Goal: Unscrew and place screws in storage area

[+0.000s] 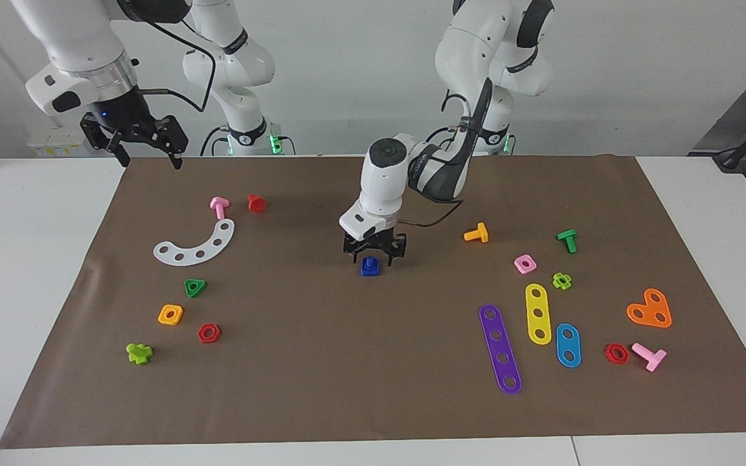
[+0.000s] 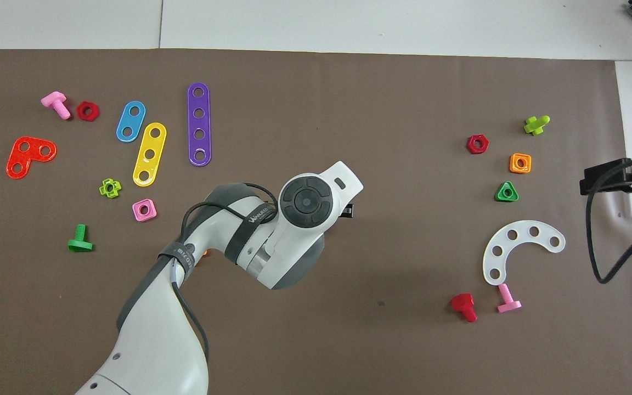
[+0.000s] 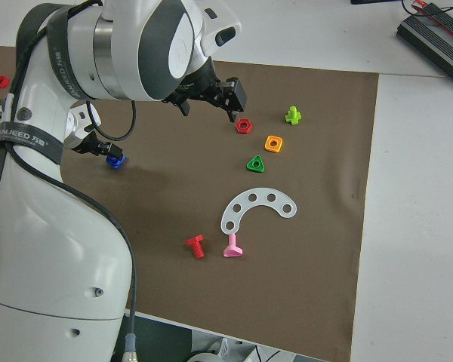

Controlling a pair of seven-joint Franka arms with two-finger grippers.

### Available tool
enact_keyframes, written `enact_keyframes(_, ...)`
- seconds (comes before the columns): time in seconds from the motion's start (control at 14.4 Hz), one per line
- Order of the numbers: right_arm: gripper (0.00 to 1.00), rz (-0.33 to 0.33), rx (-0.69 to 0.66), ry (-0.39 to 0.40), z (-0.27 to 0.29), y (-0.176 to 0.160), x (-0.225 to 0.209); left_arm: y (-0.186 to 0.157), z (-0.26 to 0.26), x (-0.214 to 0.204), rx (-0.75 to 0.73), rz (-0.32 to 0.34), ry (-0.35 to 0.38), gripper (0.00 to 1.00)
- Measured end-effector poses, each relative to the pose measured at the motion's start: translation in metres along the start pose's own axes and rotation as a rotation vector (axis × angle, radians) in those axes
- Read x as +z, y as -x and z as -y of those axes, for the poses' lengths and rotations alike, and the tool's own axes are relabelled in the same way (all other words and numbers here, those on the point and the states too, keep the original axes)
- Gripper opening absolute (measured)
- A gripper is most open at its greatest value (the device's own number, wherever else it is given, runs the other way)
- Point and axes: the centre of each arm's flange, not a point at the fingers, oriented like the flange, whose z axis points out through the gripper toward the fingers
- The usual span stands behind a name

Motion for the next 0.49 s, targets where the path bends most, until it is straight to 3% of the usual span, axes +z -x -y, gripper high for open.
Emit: enact_keyframes(0.49,1.0,0.0,0.0,0.0,0.0,0.0,0.0,0.008,0.005,0.017,-0.006,-0.001,0.0,0.83)
